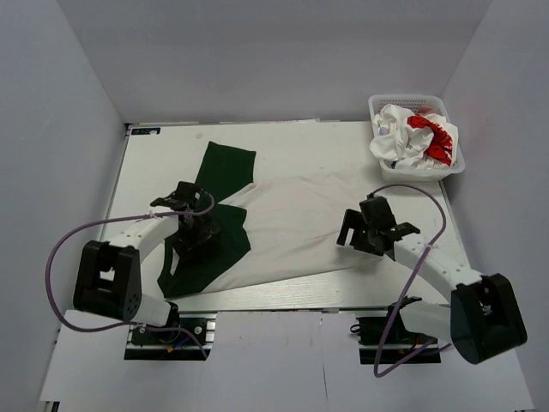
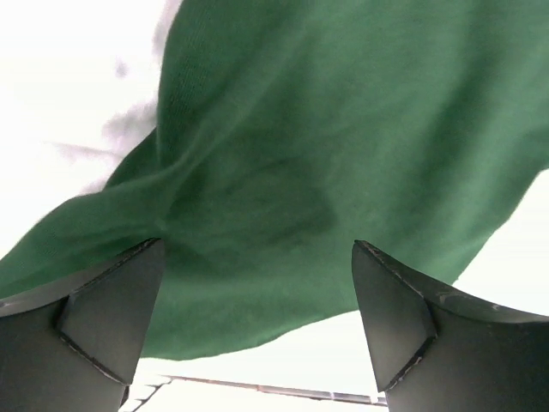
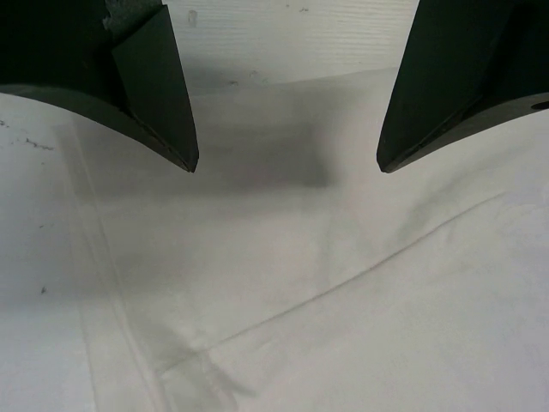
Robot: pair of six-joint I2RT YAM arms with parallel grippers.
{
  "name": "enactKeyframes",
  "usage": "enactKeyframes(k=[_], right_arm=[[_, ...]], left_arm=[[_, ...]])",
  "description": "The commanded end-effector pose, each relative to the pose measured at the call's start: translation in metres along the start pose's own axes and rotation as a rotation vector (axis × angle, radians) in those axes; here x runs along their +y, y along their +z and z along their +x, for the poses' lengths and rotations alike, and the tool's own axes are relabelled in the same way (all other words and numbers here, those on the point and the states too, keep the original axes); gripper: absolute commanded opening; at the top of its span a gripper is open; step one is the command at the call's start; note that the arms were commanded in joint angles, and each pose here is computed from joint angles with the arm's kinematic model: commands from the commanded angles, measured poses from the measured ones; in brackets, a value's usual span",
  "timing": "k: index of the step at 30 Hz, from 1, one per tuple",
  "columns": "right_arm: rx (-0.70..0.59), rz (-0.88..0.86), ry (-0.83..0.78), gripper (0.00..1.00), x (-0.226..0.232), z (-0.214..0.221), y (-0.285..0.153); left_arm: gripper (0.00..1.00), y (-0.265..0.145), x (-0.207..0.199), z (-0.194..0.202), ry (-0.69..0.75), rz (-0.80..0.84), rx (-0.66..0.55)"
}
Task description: Fold and stack the t-shirts
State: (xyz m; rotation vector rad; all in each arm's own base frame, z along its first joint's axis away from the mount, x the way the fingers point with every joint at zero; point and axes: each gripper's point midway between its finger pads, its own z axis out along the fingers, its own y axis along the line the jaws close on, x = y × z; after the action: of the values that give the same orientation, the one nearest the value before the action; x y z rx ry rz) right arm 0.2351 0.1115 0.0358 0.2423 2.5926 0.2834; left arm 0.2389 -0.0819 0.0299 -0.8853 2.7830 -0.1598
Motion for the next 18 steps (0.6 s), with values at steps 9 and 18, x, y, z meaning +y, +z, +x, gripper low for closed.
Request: enactKeyframes(k=[9,18], right_arm=[[-0.355,0.028,0.045,0.9,0.038,-0.139,-0.03],[-0.321,0.296,-0.001,0.9,0.014,-0.182,-0.001]], left_arm=[[1.0,-0.097,-0.116,-0.154,0.077,0.282,-0.487],[1.0,-0.068,-0.178,-0.26,0.186,0.078,-0.537]])
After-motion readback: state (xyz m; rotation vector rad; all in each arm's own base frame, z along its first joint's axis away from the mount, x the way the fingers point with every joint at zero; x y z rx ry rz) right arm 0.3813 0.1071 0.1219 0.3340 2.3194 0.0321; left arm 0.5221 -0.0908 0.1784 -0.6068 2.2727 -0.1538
